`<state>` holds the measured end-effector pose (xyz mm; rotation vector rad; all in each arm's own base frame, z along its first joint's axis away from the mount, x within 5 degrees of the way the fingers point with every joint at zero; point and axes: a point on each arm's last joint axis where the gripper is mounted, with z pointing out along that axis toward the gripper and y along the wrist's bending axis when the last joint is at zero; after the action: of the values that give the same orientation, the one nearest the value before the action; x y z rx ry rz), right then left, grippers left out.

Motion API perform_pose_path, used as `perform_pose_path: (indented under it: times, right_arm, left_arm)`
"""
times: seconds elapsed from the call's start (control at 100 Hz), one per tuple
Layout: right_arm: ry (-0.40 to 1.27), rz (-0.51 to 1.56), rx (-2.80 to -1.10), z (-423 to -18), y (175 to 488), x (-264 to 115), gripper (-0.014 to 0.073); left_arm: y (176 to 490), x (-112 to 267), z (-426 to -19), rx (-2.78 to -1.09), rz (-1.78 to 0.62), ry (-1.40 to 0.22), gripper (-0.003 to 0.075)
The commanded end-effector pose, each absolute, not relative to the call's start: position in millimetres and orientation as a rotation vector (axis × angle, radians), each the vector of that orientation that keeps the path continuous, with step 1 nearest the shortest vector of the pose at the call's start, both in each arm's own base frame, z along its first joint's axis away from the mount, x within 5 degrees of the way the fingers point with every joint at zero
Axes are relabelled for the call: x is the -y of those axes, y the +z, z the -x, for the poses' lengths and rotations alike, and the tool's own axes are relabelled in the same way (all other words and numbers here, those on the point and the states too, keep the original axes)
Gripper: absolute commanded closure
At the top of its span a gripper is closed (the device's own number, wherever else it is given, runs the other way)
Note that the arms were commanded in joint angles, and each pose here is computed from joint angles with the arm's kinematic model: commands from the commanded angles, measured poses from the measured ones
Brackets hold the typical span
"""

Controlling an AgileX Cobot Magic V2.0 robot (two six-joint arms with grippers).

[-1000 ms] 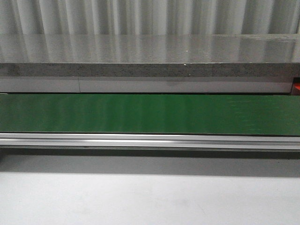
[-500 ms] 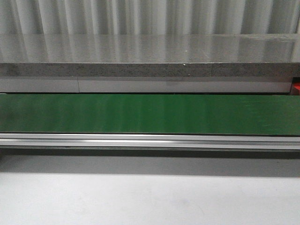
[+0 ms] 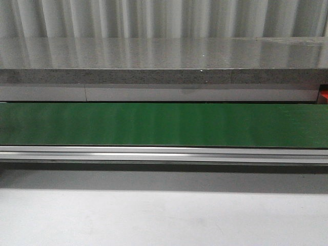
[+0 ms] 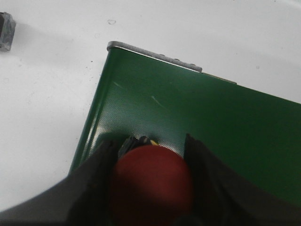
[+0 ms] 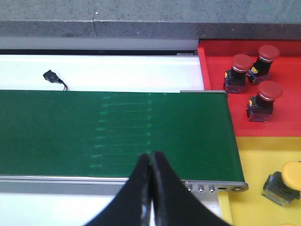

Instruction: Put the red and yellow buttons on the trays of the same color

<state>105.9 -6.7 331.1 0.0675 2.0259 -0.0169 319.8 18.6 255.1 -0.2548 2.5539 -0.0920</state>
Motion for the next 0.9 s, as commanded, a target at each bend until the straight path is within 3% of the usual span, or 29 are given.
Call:
perform_pose_path:
  times: [0.0,0.13,0.23,0.58,0.72,0.89]
  right_arm:
    - [-0.034,-0.056,-1.935,-107,346,7,0.0663]
    - [-0.034,-0.056,-1.935,-107,346,7,0.0663]
    - [-0.034,-0.056,-1.935,-107,346,7,0.0663]
    - [-0.034,-0.056,-1.935,-107,346,7,0.0663]
    - [-0.034,-0.056,-1.935,-107,346,7,0.0663]
    - [-0.034,-0.056,-1.935,-107,346,7,0.0663]
  left_arm:
    - [275,-17,-322,-2.457,0.235,-0.095,0.0482]
    - [274,-17,-321,-2.472,0.225,-0.092,0.0189]
    - [277,-16,-320,-2.468,0.224,-0.098,0.0083]
    - [336,-31,-320,-2.259,0.189,-0.003,0.0081]
    - [327,-60,-327,-2.272,0.285,0.041,0.0081]
    - [294,-101,-341,-2.313,0.419,0.091,0.0081]
